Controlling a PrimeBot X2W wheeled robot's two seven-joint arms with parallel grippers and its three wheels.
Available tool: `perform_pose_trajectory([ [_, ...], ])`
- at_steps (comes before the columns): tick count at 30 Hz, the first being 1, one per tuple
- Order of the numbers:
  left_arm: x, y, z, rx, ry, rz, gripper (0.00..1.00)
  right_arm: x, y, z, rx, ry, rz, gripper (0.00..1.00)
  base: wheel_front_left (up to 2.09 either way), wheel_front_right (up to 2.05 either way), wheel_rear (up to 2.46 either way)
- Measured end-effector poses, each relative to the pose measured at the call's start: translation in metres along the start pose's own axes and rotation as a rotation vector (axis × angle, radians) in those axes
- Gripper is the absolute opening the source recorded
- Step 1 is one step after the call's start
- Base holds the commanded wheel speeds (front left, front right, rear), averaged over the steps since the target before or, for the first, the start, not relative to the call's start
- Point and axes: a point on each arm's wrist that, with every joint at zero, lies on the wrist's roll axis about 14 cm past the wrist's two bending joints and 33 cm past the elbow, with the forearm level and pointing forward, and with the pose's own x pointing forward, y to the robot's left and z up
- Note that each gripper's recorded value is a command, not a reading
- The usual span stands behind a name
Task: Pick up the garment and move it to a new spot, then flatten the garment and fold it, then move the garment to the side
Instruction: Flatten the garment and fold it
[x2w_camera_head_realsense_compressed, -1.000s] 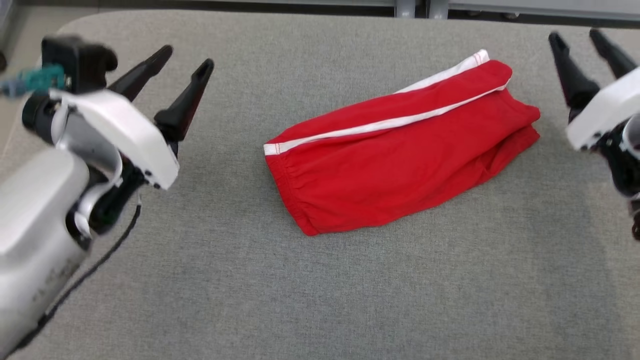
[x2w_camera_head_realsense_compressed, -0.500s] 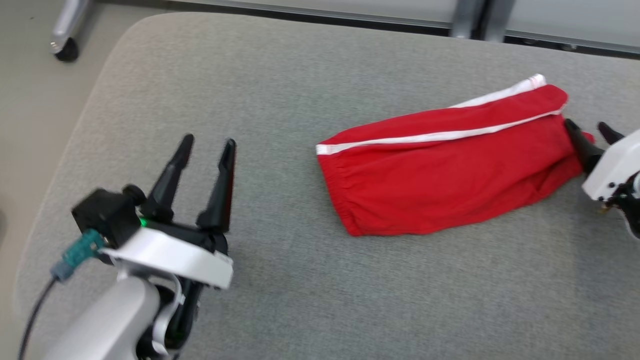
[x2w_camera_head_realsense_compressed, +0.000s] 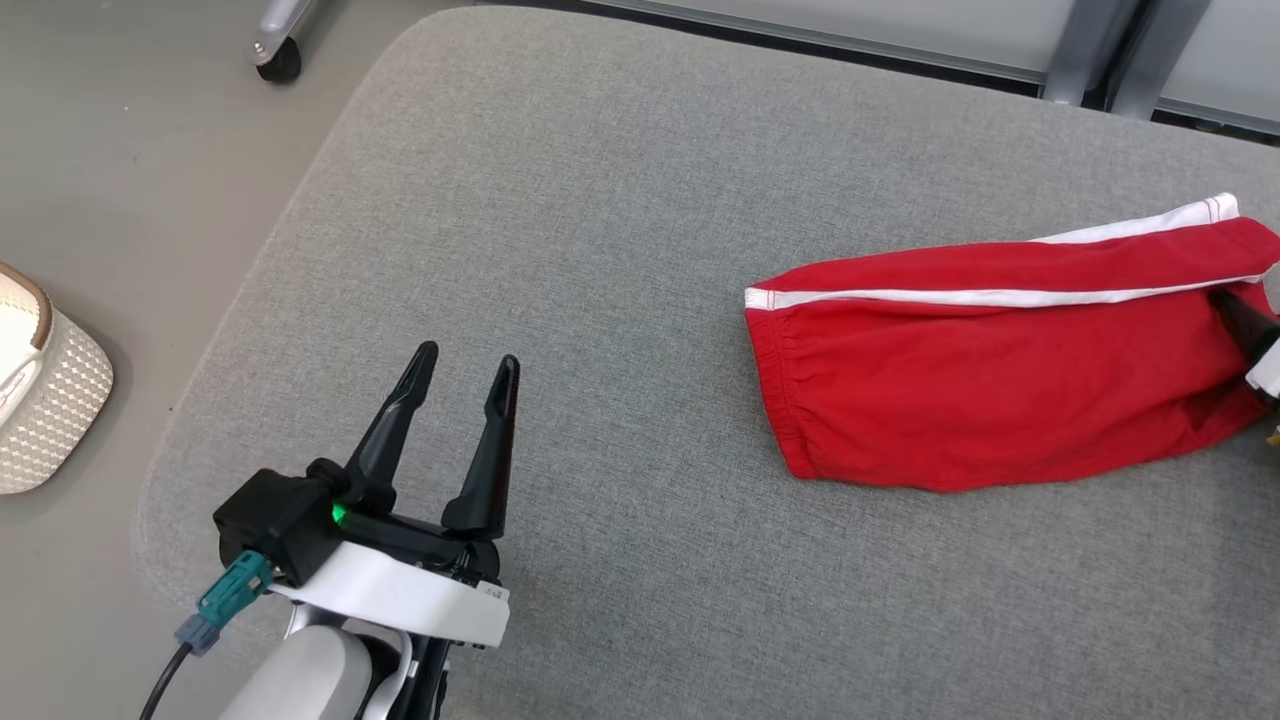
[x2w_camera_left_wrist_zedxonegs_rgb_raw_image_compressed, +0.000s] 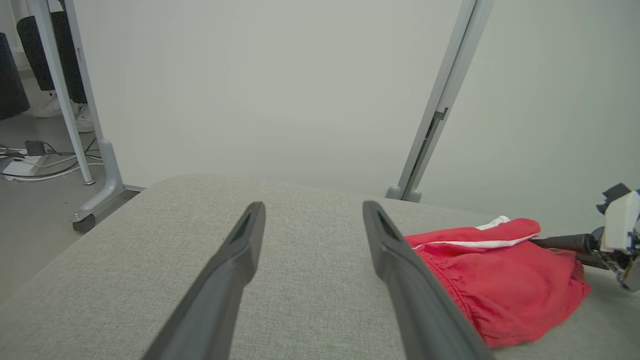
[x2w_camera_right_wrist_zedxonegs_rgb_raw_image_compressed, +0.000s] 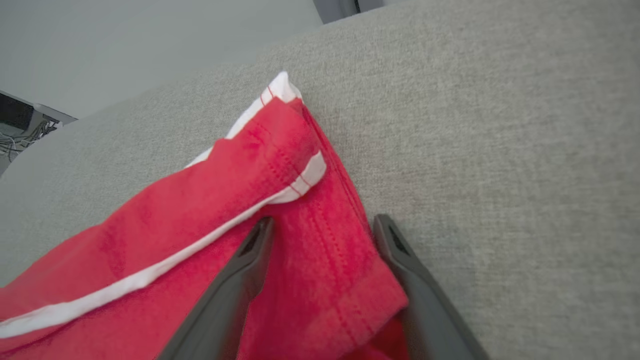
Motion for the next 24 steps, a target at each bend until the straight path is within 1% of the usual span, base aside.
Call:
perform_pose_trajectory([
  [3, 0.002, -0.001, -0.003, 0.001, 0.000, -0.004, 1.00, 0.003, 0.001, -0.003, 0.037, 0.035, 0.003, 1.00, 0.00, 0.00, 0.00],
  [4, 0.003, -0.001, -0.005, 0.003, 0.002, -0.005, 1.00, 0.003, 0.001, -0.003, 0.040, 0.039, 0.004, 0.39, 0.00, 0.00, 0.00],
  [5, 0.004, -0.001, -0.007, 0.005, 0.005, -0.005, 1.00, 0.004, 0.003, -0.002, 0.046, 0.037, 0.010, 0.00, 0.00, 0.00, 0.00],
  [11, 0.007, -0.006, -0.019, 0.002, 0.027, -0.026, 1.00, 0.003, 0.014, 0.001, 0.076, -0.006, 0.044, 0.00, 0.00, 0.00, 0.00],
  [15, 0.007, -0.013, -0.023, -0.003, 0.033, -0.050, 1.00, -0.008, 0.014, 0.005, 0.116, -0.061, 0.053, 0.00, 0.00, 0.00, 0.00],
  [19, 0.011, -0.026, -0.021, -0.019, 0.018, -0.089, 1.00, -0.026, 0.004, 0.002, 0.168, -0.115, 0.047, 0.00, 0.00, 0.00, 0.00],
  [24, 0.010, -0.038, -0.030, -0.014, 0.036, -0.124, 1.00, -0.056, -0.018, 0.004, 0.187, -0.198, 0.017, 0.00, 0.00, 0.00, 0.00],
])
